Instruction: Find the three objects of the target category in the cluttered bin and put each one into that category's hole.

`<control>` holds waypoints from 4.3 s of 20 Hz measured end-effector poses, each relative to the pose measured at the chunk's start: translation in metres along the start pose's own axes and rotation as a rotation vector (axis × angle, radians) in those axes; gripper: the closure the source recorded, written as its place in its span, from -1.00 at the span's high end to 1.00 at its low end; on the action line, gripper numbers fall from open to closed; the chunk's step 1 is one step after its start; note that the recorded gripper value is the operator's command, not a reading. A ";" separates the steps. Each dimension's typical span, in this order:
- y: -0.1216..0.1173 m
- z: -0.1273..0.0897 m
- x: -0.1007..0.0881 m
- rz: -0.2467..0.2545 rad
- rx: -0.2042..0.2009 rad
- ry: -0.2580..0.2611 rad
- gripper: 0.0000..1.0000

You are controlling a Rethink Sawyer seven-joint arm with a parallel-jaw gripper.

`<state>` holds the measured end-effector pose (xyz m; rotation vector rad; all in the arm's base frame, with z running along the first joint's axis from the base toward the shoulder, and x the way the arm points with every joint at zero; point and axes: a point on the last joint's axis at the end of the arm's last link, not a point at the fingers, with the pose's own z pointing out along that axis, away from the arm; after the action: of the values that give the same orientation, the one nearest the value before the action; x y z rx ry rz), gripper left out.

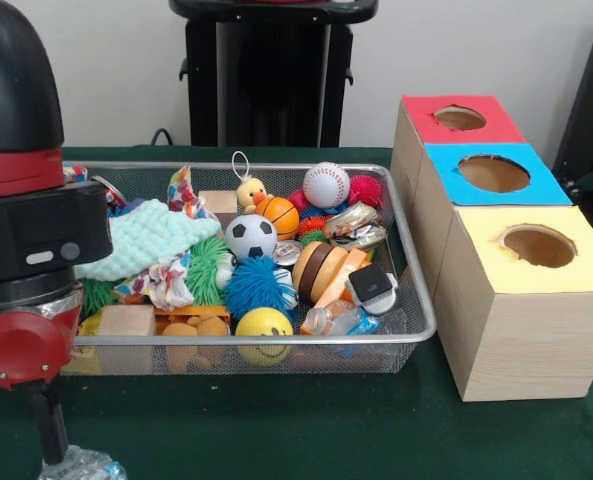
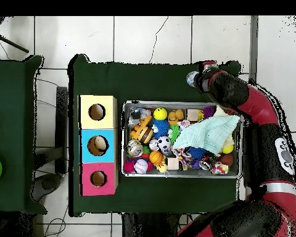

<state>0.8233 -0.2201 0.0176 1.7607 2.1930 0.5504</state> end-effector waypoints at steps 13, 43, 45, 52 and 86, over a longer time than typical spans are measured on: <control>0.015 0.003 -0.020 -0.044 -0.046 -0.031 -1.00; -0.001 0.091 0.024 0.074 -0.084 0.079 -1.00; 0.000 0.090 0.027 0.075 -0.077 0.091 -1.00; -0.001 0.069 0.043 0.058 0.006 0.178 -1.00; -0.003 0.031 0.016 -0.188 0.134 -0.127 -1.00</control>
<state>0.8310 -0.2011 -0.0104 1.5798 2.3192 0.2477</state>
